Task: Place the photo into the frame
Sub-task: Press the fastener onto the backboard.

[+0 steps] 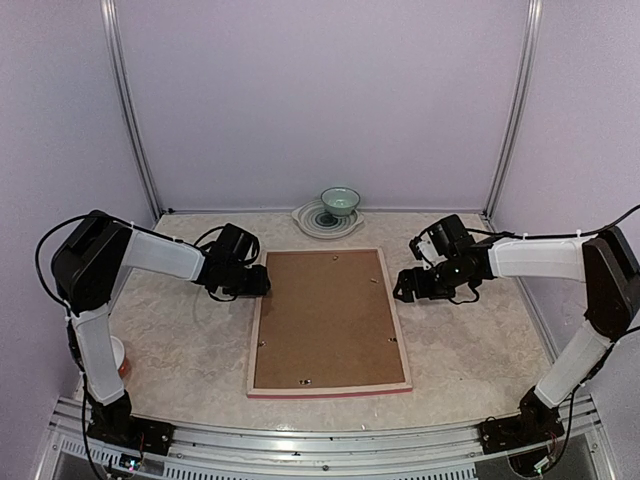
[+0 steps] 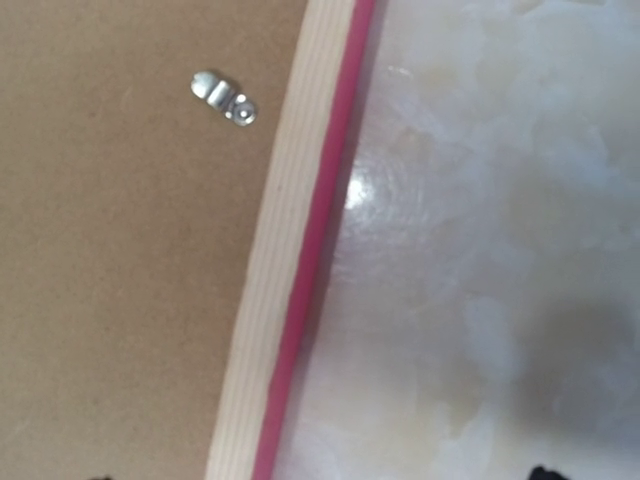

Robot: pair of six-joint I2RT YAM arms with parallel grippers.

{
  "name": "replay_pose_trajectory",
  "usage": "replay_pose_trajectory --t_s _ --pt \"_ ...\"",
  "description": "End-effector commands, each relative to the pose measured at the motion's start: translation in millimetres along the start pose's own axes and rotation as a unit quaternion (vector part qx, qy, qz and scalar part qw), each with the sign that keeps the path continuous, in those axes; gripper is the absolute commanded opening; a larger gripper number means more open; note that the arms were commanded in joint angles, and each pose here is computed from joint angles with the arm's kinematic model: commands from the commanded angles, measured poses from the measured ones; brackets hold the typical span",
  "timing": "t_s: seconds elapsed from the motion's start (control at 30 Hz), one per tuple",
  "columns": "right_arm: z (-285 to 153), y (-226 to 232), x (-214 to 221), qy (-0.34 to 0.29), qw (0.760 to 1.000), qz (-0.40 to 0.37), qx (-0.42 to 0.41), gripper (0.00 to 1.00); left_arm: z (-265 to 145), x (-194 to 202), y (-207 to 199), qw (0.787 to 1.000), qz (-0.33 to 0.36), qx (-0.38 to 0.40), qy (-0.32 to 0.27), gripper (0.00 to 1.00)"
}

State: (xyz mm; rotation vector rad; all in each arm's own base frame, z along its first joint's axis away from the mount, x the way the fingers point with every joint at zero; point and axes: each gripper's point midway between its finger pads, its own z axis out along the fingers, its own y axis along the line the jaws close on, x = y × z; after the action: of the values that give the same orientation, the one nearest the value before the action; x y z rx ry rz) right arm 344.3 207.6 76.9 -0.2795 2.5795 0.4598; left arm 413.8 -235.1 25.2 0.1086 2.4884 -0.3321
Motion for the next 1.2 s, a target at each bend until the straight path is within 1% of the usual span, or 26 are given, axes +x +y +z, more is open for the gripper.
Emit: replay_pose_trajectory --t_s 0.0,0.13,0.3,0.57,1.17 --pt "-8 -1 -6 -0.016 1.000 0.001 -0.007 0.89 -11 -12 -4 1.000 0.001 -0.003 -0.018 0.53" --pt "-7 -1 -5 -0.015 1.000 0.002 -0.007 0.89 -20 -26 -6 0.999 -0.003 0.002 -0.038 0.53" --pt "-7 -1 -4 -0.014 1.000 0.002 -0.007 0.89 -20 -28 -2 0.999 -0.009 -0.001 -0.039 0.53" --pt "-6 -2 -2 -0.012 1.000 0.003 -0.007 0.89 -4 -12 6 1.000 -0.007 -0.021 -0.005 0.53" --pt "-6 -1 -5 -0.011 1.000 0.002 -0.010 0.89 2 -2 10 0.999 0.007 -0.041 0.020 0.52"
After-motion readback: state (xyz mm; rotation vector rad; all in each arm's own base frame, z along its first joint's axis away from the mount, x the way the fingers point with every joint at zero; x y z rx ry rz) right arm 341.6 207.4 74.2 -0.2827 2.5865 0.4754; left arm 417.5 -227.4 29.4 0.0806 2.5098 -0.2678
